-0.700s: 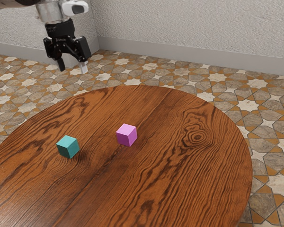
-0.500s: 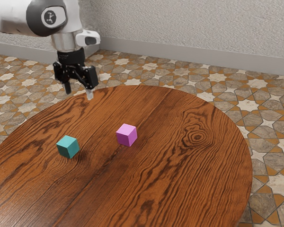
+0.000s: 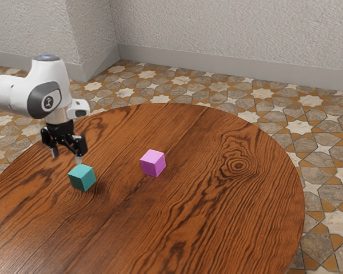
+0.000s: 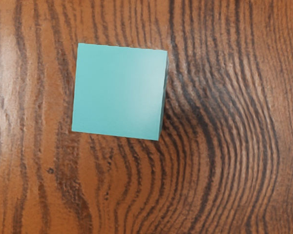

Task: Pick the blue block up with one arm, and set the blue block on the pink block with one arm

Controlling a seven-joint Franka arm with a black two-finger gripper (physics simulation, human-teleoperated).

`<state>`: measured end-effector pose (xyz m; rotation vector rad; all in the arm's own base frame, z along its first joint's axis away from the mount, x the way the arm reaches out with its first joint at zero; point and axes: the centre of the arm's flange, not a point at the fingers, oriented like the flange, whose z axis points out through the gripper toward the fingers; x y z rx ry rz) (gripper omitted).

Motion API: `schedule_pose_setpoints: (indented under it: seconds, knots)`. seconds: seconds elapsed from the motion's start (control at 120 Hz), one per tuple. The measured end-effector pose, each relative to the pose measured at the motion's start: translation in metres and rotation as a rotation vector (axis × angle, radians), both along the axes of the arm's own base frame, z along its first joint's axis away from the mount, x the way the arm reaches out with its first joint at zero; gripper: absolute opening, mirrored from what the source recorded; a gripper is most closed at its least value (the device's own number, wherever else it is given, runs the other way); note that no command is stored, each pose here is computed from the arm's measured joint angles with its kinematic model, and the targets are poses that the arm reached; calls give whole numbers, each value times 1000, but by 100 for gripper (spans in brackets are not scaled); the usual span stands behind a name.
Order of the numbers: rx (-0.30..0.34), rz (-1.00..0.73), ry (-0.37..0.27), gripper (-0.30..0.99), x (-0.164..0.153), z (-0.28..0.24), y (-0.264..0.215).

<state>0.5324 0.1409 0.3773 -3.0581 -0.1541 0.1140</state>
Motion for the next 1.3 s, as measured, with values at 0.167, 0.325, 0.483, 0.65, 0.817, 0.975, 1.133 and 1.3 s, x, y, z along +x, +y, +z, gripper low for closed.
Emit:
schedule_pose_setpoints:
  seconds: [0.167, 0.325, 0.483, 0.65, 0.817, 0.975, 1.133, 1.3]
  knots:
    - [-23, 18, -31, 66, 6, -48, 46]
    - [-41, -55, -87, 67, 34, -75, 37]
    - [-51, -101, -123, 68, 51, -85, 32]
    - [-52, -129, -128, 69, 45, -86, 28]
    - [-67, -137, -104, 69, 37, -105, 34]
    - [-77, -157, -109, 58, 38, -119, 35]
    - [-79, -161, -124, 43, 39, -117, 37]
    - [-66, -174, -144, 38, 51, -95, 35]
